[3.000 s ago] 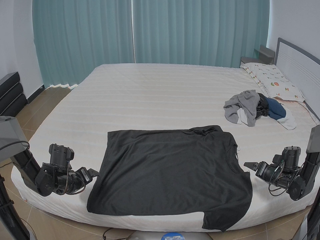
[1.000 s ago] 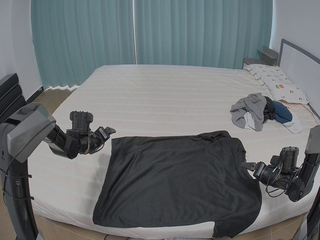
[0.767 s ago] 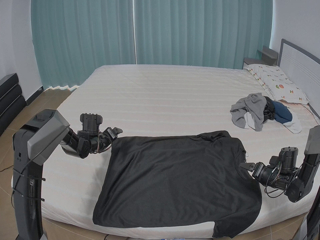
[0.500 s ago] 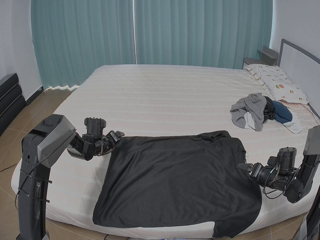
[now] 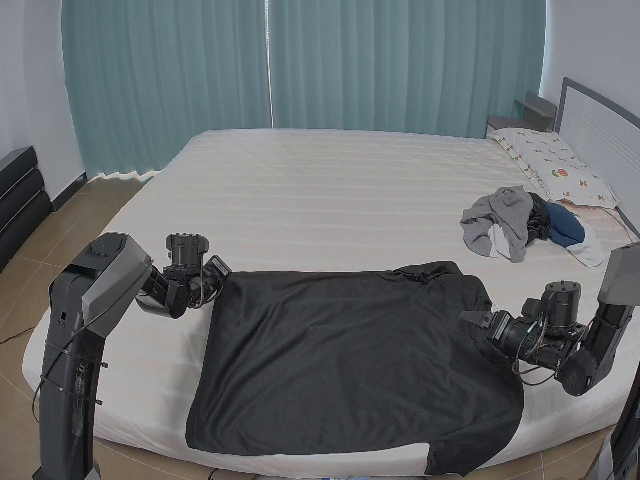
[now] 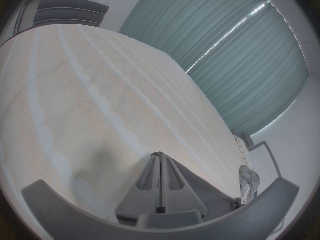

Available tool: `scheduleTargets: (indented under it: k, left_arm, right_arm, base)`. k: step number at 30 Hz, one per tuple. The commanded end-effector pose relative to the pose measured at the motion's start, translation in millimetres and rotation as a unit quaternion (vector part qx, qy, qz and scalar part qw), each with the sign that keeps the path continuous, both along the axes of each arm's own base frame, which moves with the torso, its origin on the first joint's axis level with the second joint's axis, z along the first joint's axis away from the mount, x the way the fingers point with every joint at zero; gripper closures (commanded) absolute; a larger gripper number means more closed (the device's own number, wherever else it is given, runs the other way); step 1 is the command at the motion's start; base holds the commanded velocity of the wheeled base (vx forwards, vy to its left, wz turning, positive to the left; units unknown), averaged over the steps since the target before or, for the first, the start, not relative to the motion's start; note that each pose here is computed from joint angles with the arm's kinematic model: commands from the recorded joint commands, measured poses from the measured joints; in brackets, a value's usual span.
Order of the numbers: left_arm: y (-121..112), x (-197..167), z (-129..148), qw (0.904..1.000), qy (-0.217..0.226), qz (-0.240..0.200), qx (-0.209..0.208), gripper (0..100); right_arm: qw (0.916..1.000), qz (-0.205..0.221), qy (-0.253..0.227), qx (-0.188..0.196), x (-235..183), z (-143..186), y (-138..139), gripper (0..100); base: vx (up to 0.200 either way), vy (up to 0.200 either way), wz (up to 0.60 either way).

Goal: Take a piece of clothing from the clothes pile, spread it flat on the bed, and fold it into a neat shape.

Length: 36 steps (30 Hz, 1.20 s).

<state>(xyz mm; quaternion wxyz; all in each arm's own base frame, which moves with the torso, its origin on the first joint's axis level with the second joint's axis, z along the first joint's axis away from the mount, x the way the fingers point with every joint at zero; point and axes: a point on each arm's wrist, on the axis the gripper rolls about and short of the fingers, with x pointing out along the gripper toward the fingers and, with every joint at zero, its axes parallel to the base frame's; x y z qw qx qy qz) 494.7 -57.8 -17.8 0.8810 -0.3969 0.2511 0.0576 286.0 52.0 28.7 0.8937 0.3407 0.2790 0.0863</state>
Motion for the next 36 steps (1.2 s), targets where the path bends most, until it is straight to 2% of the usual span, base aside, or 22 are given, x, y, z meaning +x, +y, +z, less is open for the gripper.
scheduleTargets:
  k: [1, 7, 12, 23, 29, 31, 36]
  left_arm:
    - [9.5, 5.4, 20.9, 0.9986, -0.043, 0.023, -0.023, 100]
    - [16.5, 9.3, 21.2, 0.9965, -0.072, 0.036, -0.023, 100]
    - [20.6, 10.4, 19.6, 0.9951, -0.081, 0.048, -0.028, 100]
    - [19.6, 9.4, 10.7, 0.9959, -0.073, 0.043, -0.033, 100]
    - [19.6, 8.5, 6.4, 0.9963, -0.067, 0.043, -0.032, 100]
    - [18.9, 8.2, 6.0, 0.9964, -0.066, 0.042, -0.032, 100]
    - [18.9, 8.2, 5.8, 0.9964, -0.066, 0.043, -0.031, 100]
  right_arm:
    - [0.9997, 0.021, -0.009, 0.009, 45.2, 14.8, 28.4, 0]
    - [0.9996, 0.012, 0.005, 0.024, 92.0, 25.2, 49.7, 0]
    - [0.9992, -0.004, 0.034, 0.020, 127.4, 2.3, 74.0, 0]
    - [0.9976, -0.024, 0.065, 0.003, 164.7, -21.5, 83.4, 0]
    - [0.9977, -0.024, 0.063, 0.002, 178.7, -25.5, 88.3, 0]
    - [0.9967, -0.036, 0.073, -0.007, 187.9, -33.0, 88.9, 0]
    - [0.9964, -0.057, 0.061, -0.013, 207.7, -35.3, 88.9, 0]
  base:
    - [0.000, 0.000, 0.00]
    - [0.000, 0.000, 0.00]
    - [0.000, 0.000, 0.00]
    - [0.000, 0.000, 0.00]
    - [0.000, 0.000, 0.00]
    - [0.000, 0.000, 0.00]
    - [0.000, 0.000, 0.00]
